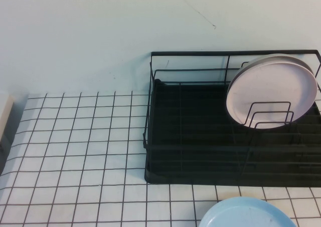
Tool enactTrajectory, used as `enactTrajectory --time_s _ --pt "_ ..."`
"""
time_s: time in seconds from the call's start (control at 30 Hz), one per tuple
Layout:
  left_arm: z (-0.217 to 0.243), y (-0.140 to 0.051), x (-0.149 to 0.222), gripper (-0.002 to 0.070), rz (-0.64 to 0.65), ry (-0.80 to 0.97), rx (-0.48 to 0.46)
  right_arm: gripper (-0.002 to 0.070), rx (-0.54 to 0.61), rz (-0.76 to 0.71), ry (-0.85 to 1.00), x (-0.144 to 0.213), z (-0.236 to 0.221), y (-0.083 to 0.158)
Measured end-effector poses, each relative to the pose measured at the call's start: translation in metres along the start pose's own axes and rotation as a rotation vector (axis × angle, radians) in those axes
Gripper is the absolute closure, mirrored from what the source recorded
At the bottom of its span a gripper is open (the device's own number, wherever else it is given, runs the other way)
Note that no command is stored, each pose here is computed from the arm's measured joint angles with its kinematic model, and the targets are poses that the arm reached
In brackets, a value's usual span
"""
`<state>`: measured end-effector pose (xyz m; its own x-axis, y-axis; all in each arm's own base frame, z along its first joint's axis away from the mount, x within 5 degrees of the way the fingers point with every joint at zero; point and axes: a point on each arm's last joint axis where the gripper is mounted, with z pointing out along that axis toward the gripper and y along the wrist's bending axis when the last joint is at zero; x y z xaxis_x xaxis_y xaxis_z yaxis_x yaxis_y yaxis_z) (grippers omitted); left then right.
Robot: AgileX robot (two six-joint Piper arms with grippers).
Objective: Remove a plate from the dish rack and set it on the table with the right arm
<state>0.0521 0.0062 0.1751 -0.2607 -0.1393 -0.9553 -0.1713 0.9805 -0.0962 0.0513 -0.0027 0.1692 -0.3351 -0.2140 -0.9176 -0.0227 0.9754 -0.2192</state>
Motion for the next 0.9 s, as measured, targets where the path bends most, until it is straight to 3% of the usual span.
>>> enactTrajectory --time_s 0.2,0.33,0.47,0.63,0.7,0.9 --pt "0.0 0.0 0.0 0.0678 0.0 0.0 0.0 0.0678 -0.013 0.031 -0.003 0.0 0.0 0.001" --pt "0.0 0.0 0.0 0.0678 0.0 0.0 0.0 0.0678 -0.065 0.155 -0.018 -0.002 0.0 0.006" --pt "0.0 0.0 0.0 0.0678 0.0 0.0 0.0 0.0678 -0.205 0.568 -0.055 -0.009 -0.001 0.016" --pt "0.0 0.0 0.0 0.0678 0.0 0.0 0.0 0.0678 -0.284 0.937 -0.134 -0.02 -0.003 0.017" --pt "0.0 0.0 0.0 0.0678 0.0 0.0 0.0 0.0678 -0.284 0.943 -0.147 -0.021 -0.003 0.016" --pt "0.0 0.0 0.0 0.0678 0.0 0.0 0.0 0.0678 -0.244 0.767 -0.198 -0.023 -0.003 0.014"
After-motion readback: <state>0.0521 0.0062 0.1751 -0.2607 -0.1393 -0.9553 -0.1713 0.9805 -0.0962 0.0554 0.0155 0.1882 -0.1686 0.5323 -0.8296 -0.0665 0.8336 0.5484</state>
